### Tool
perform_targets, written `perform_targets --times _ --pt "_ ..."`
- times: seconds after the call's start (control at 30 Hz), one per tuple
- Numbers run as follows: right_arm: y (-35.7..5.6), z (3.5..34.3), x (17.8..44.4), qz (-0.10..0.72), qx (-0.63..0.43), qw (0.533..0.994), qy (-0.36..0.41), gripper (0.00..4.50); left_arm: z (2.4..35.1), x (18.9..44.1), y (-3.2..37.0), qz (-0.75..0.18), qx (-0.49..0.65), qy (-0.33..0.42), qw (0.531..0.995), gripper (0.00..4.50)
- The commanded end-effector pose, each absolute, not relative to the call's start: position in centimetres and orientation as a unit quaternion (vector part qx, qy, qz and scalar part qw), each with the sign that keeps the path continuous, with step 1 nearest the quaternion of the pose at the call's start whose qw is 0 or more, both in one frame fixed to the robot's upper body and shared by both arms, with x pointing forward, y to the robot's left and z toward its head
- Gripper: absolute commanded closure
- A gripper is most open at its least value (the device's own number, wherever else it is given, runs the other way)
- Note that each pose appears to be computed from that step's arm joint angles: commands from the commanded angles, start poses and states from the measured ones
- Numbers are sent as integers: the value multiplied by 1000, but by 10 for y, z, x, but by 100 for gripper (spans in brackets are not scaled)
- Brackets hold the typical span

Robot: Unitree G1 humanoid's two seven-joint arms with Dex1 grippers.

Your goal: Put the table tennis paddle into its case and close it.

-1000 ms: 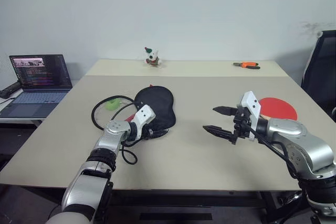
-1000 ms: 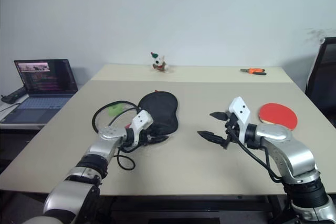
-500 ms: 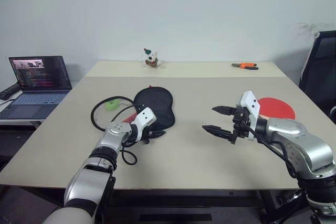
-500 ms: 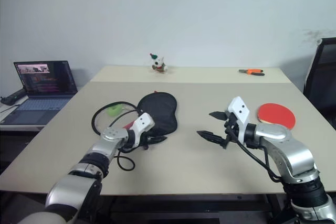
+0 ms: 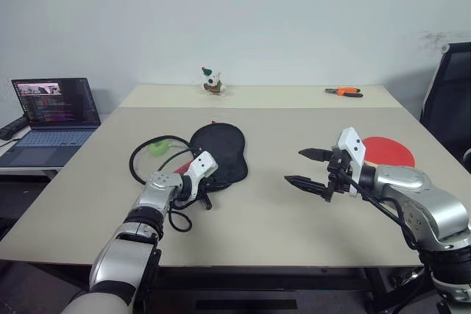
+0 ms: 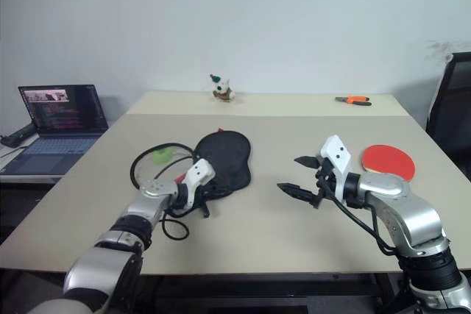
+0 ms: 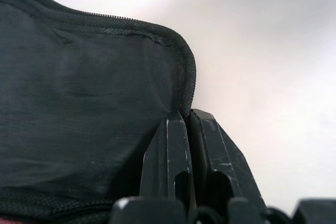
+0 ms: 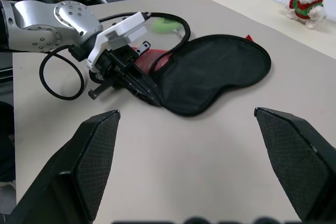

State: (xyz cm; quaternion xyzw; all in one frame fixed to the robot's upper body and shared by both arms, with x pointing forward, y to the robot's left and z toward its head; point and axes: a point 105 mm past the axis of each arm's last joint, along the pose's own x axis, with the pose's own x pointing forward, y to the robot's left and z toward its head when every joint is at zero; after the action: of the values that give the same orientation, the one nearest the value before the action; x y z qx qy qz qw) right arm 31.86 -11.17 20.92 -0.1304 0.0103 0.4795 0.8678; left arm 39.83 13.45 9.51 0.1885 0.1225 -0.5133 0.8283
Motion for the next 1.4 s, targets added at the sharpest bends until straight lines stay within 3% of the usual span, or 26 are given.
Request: perform_targets --times 0.03,0.23,0.47,0.57,0.73,0.93,1.07,1.2,1.4 --pt "-114 224 315 478 -141 867 -18 0 89 374 103 -609 193 128 759 448" --pt "-114 224 315 476 -141 868 -17 0 92 361 85 -660 216 124 709 448" --pt "-114 222 315 473 -137 870 -16 0 101 377 83 -613 222 91 753 448" --pt "-114 220 315 472 -134 871 -15 0 110 380 85 -602 203 73 769 375" --pt "-113 219 321 466 -126 876 -10 0 133 368 99 -591 190 24 783 205" --pt "-116 215 343 422 -92 902 14 0 164 349 125 -555 122 7 823 205" --pt "-110 213 362 390 -32 920 36 0 174 353 163 -476 96 16 874 205" --pt "-102 189 382 347 13 931 114 0 185 355 197 -408 58 10 911 205" --pt "-92 166 406 295 31 942 154 0 187 348 210 -378 41 10 925 205"
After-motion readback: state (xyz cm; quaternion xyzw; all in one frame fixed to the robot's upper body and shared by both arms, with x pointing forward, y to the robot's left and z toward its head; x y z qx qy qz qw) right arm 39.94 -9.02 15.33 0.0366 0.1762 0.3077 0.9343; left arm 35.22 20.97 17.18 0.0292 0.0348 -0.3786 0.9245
